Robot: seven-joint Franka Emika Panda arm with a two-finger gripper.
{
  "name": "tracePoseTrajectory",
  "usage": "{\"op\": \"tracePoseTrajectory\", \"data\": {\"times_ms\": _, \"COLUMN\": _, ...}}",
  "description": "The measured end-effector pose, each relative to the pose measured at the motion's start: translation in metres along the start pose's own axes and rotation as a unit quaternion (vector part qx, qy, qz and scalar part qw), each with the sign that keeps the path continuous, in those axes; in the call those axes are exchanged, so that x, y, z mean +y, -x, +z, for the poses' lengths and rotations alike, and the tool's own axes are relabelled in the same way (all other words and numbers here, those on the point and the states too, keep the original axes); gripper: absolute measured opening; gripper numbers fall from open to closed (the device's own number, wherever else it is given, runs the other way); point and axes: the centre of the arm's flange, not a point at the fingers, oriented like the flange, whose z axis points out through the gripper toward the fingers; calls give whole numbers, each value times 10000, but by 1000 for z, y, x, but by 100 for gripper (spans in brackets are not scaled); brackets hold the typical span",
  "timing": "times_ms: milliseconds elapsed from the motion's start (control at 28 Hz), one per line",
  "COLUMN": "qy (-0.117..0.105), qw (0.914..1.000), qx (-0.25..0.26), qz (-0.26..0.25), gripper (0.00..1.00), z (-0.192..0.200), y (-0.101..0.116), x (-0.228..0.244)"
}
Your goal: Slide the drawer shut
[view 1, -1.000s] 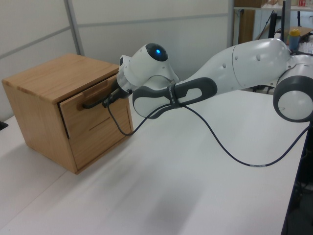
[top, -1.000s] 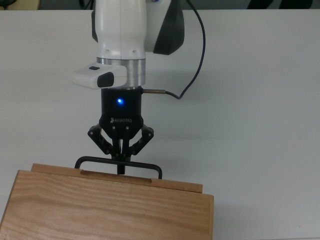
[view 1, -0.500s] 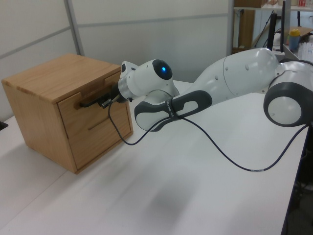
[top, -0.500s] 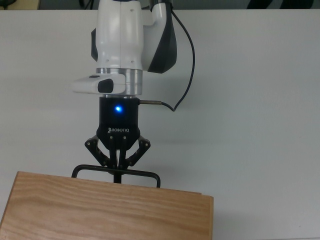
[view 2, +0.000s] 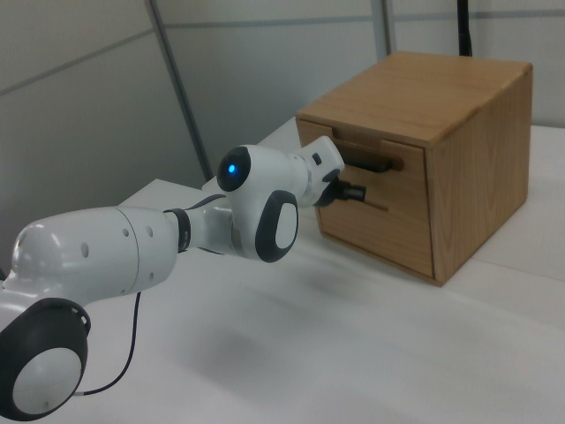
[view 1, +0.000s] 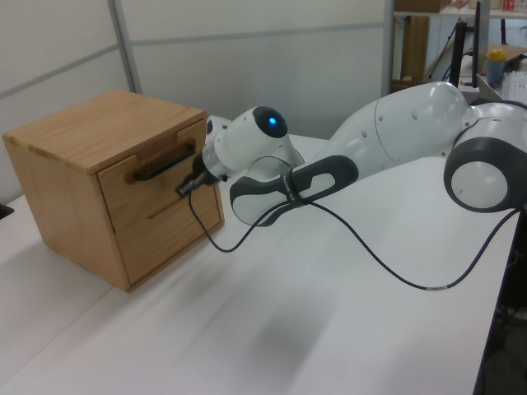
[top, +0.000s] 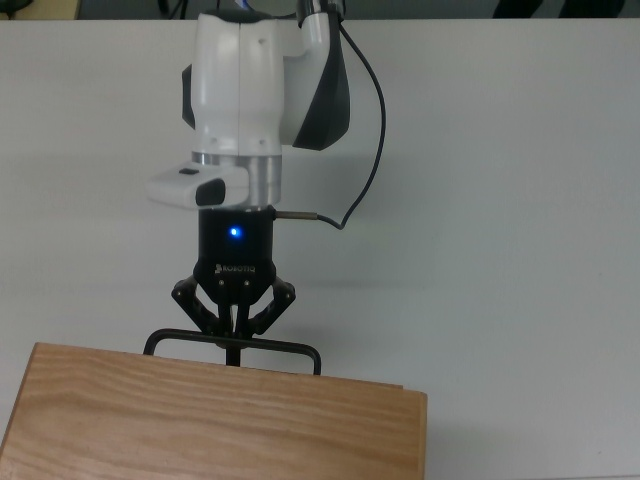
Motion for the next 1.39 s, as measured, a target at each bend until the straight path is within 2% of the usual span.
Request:
{"op": "tracePoseTrajectory", "data": {"times_ms": 107, "qy": 29, "qw": 9987, "qx": -506, "qz": -6, "gripper": 1, "z": 5, "y": 9, "x": -1}}
{"op": "tracePoseTrajectory", "data": {"times_ms": 286, "qy": 89, "qw": 9895, "qx": -1440, "qz": -35, "gripper": 1, "z": -2, "y": 15, "x": -6}}
{"op": "tracePoseTrajectory", "data": {"times_ms": 500, "qy": 155, "qw": 9686, "qx": -2483, "qz": -27, "gripper": 1, "z": -43, "y": 7, "x": -10}}
{"op": "tracePoseTrajectory", "data": {"times_ms": 714, "qy": 30, "qw": 9476, "qx": -3189, "qz": 172, "gripper": 1, "z": -104, "y": -9, "x": -7}}
{"op": "tracePoseTrajectory", "data": {"times_ms": 929, "qy": 47, "qw": 9351, "qx": -3537, "qz": 230, "gripper": 1, "z": -163, "y": -25, "x": 1}}
{"op": "tracePoseTrajectory", "data": {"times_ms": 1036, "qy": 77, "qw": 9243, "qx": -3807, "qz": 247, "gripper": 1, "z": -189, "y": -25, "x": 5}}
{"op": "tracePoseTrajectory", "data": {"times_ms": 1179, "qy": 97, "qw": 9151, "qx": -4022, "qz": 259, "gripper": 2, "z": -211, "y": -25, "x": 7}}
{"op": "tracePoseTrajectory", "data": {"times_ms": 1357, "qy": 108, "qw": 9101, "qx": -4133, "qz": 268, "gripper": 16, "z": -239, "y": -26, "x": 9}}
{"op": "tracePoseTrajectory", "data": {"times_ms": 1393, "qy": 107, "qw": 9104, "qx": -4127, "qz": 268, "gripper": 23, "z": -246, "y": -25, "x": 9}}
